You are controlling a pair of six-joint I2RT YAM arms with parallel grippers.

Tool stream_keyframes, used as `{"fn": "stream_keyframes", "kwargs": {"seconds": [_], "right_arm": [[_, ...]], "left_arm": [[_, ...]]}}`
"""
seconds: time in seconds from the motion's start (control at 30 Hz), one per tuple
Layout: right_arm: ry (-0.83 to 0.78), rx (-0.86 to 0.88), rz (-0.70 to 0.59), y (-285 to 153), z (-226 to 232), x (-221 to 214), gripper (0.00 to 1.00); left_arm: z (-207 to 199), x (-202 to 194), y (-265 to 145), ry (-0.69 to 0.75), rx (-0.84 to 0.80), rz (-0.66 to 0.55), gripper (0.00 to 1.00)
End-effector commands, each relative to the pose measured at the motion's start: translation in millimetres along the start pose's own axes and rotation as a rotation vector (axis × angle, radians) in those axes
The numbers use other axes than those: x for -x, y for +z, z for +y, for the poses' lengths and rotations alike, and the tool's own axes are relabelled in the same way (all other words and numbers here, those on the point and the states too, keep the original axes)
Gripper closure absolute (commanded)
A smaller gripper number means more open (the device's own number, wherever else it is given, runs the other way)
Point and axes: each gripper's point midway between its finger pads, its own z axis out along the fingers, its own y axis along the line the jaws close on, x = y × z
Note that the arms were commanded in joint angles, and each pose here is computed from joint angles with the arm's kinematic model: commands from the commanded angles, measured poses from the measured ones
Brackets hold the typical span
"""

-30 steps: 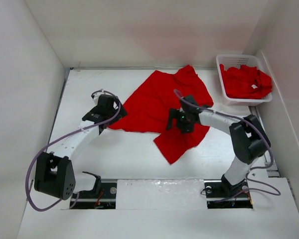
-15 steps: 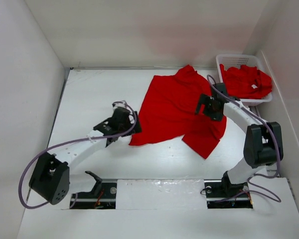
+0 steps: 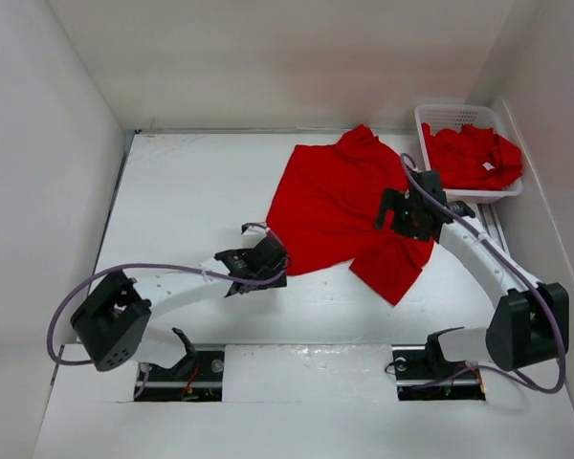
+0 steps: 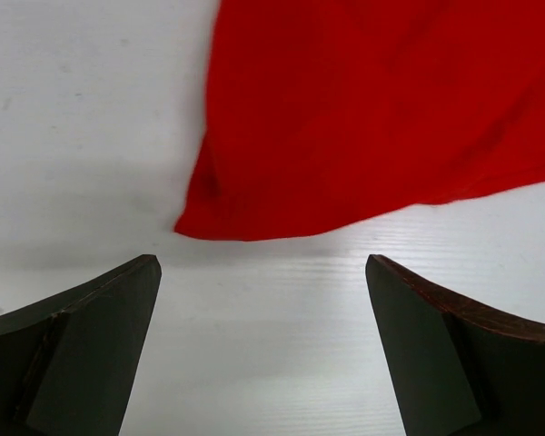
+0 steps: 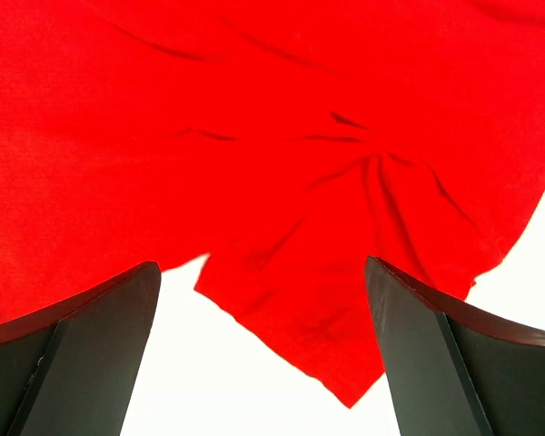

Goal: Fold and stack the t-shirts
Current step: Flatten out the tshirt

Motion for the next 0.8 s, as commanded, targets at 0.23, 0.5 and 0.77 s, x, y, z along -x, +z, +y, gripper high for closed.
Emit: {"fn": "stream_keyframes", "kwargs": {"seconds": [0.23,0.5,0.77], "right_arm": [[0.018,-0.031,-0.005,-4,-16,0,0.00],[0.035,-0.040,0.002,-8,-20,-4,0.00],[0.060,-0.040,0.002,-11,-27,-4,0.00]], "left_arm": [[-6,40,-4,0.043,-0.181,-0.234,0.11],[-1,38,5,0.043,-0.144,-0.239,0.22],[3,18,27,0.076,-0.075,-0.144,0.30]]}}
